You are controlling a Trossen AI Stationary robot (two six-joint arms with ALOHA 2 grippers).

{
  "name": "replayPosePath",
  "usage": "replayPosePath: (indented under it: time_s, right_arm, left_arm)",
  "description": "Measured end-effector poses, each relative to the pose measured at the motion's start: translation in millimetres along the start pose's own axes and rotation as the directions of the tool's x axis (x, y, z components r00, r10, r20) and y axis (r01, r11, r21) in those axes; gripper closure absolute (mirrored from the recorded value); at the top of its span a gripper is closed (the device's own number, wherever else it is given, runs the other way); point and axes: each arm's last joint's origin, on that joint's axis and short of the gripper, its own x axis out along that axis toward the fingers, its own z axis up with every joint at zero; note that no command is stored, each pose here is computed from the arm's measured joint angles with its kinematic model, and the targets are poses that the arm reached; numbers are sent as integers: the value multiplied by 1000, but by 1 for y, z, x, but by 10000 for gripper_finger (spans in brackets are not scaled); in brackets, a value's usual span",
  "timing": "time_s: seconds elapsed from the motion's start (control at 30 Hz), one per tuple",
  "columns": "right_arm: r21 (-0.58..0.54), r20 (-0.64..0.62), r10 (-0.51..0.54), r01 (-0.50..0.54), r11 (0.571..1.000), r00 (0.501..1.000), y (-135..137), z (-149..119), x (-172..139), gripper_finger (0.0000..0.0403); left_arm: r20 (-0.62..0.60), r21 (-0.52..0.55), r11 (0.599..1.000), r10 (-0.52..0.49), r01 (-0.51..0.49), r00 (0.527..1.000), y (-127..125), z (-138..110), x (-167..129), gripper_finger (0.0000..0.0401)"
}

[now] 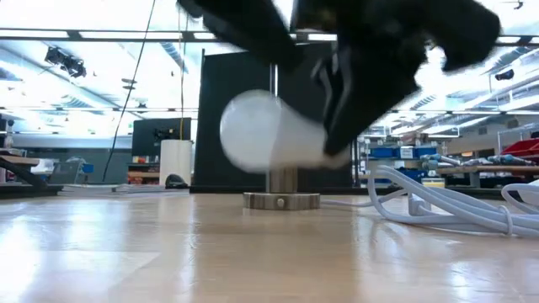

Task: Screw lightbulb
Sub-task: Insert the white lightbulb into the desk lamp

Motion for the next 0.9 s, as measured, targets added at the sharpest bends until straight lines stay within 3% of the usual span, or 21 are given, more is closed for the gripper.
replayPosePath:
  time_s: [0.2, 0.3, 0.6, 0.9]
  right_arm:
    - [19, 67, -50, 48, 999, 996, -14, 8, -49, 294]
    - [47, 110, -58, 53, 997, 992, -22, 5, -73, 293]
    - [136, 89, -135, 122, 983, 987, -38, -9, -111, 292]
    - [183, 253, -114, 68, 981, 961, -38, -7, -147, 292]
  left_arm:
    - [184, 65, 980, 172, -186, 968, -19, 17, -34, 117]
    - [229, 35, 965, 244, -259, 942, -22, 20, -44, 117]
    - [229, -12, 964, 263, -267, 937, -22, 18, -44, 117]
    - [174, -69, 944, 330, -322, 928, 3, 18, -25, 117]
